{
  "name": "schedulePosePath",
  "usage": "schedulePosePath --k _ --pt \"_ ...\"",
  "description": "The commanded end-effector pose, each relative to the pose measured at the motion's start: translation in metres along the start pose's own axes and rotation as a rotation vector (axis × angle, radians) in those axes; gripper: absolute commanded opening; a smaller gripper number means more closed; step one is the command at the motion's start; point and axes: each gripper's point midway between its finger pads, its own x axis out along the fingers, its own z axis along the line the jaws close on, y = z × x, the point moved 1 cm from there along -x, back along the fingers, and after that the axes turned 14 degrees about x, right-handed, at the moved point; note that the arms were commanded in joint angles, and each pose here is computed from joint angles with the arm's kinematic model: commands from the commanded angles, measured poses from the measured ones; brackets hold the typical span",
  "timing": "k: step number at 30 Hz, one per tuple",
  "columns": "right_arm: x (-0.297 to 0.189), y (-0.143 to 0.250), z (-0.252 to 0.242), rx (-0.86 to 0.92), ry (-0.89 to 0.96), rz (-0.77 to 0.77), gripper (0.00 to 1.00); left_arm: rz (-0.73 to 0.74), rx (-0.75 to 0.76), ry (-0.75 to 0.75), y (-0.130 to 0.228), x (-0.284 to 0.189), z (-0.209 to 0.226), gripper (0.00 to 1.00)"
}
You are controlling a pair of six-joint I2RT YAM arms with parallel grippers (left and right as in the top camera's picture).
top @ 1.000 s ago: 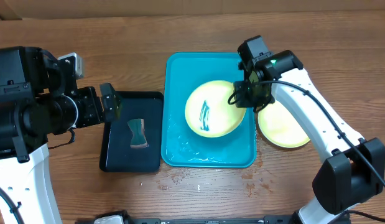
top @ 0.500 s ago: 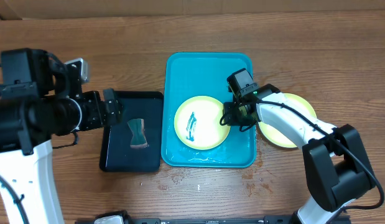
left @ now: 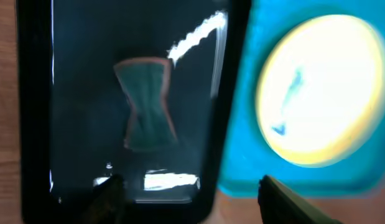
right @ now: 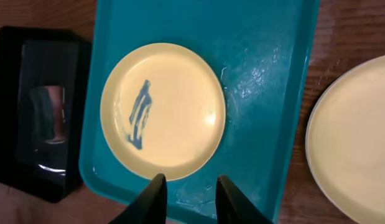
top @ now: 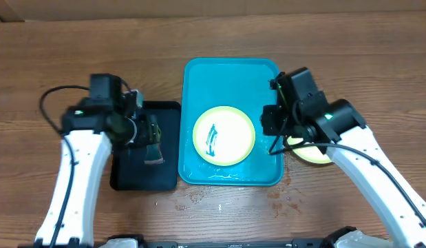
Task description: Clean dirty plates on tray and stack at the side
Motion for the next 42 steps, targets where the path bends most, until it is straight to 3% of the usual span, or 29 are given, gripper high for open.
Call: schedulePosePath --k 1,5,12,13,15,16,27,33,35,36,42 --pt "0.000 0.005 0.003 0.002 -0.018 0.039 0.28 0.062 -0.093 -0.173 0.006 0.035 0.025 0.55" --pt "0.001 0.009 0.000 0.006 -0.003 0.058 0.30 0.100 -0.107 -0.166 -0.003 0.073 0.026 0.34" --pt "0.001 0.013 -0.003 0.010 0.009 0.074 0.30 0.276 -0.122 -0.179 0.019 0.127 0.035 0.34" --pt "0.001 0.013 -0.003 0.010 0.011 0.076 0.30 0.290 -0.125 -0.178 0.022 0.132 0.036 0.29" --pt "0.001 0.014 -0.004 0.010 0.011 0.077 0.30 0.302 -0.128 -0.157 0.023 0.139 0.033 0.08" --pt "0.001 0.014 -0.004 0.010 0.012 0.077 0.30 0.303 -0.131 -0.142 0.023 0.139 0.031 0.04" --pt "0.001 0.014 -0.004 0.010 0.012 0.077 0.29 0.236 -0.101 -0.011 -0.017 0.095 -0.003 0.06" --pt "0.001 0.014 -0.004 0.010 0.012 0.077 0.29 0.262 -0.031 -0.081 -0.004 0.107 -0.008 0.26" --pt "0.001 0.015 -0.004 0.011 0.015 0.081 0.29 0.278 -0.017 -0.096 0.001 0.111 -0.009 0.43" --pt "0.001 0.015 -0.005 0.011 0.017 0.084 0.29 0.283 -0.012 -0.095 0.003 0.111 -0.011 0.44" --pt "0.000 0.017 -0.006 0.013 0.023 0.092 0.29 0.279 -0.010 -0.102 0.002 0.108 -0.012 0.36"
